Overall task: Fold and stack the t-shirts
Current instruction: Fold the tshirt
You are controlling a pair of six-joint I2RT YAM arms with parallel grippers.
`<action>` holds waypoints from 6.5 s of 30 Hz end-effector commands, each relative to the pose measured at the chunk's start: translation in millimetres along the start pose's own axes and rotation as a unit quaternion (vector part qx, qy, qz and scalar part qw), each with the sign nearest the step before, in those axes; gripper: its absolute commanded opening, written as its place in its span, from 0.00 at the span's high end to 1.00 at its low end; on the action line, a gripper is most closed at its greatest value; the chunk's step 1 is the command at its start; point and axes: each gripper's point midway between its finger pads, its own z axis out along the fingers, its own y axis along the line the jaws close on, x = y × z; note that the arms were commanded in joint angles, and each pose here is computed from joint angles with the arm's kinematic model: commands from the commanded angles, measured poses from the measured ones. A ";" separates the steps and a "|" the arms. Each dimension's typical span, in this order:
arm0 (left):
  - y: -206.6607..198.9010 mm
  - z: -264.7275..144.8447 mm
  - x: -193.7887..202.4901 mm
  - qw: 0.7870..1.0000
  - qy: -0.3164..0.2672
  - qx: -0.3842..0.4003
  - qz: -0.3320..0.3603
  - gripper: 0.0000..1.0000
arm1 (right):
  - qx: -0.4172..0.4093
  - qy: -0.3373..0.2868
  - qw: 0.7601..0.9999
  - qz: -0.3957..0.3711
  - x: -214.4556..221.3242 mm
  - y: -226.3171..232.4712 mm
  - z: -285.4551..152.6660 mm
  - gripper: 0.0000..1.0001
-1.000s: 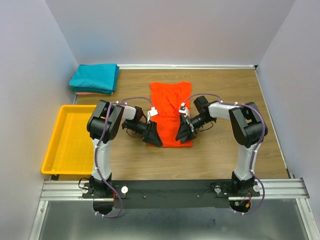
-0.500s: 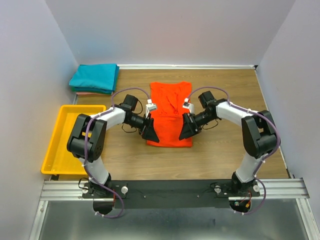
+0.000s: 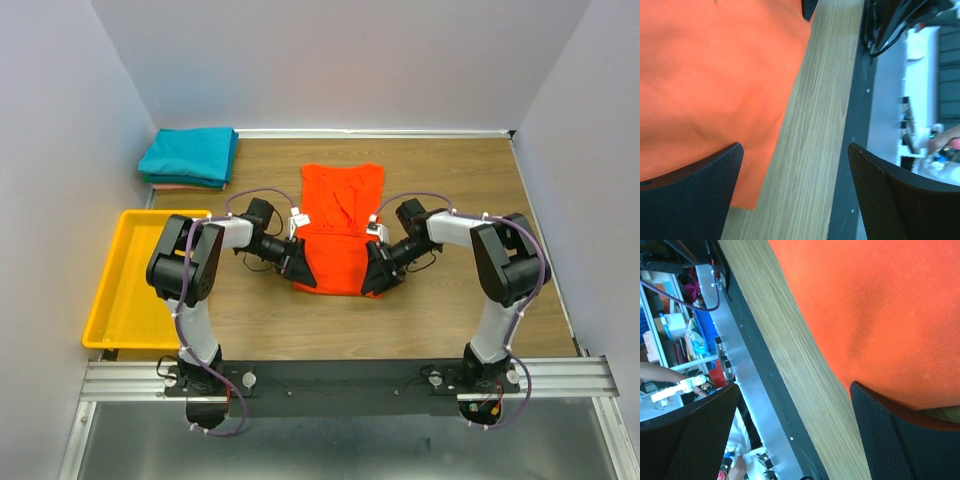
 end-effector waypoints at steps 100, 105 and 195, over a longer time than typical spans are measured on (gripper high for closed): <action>-174.9 -46.8 -10.3 0.802 0.085 -0.082 0.586 1.00 | 0.219 0.000 0.793 -0.568 25.2 145.2 -67.0 0.99; -133.3 -52.0 -49.0 0.811 0.082 -0.110 0.568 1.00 | 0.216 0.020 0.785 -0.581 0.4 115.7 -72.5 0.99; -8.6 49.4 -48.9 0.863 0.142 -0.037 0.483 1.00 | -0.056 -0.031 0.996 -0.065 -132.0 8.0 21.9 0.86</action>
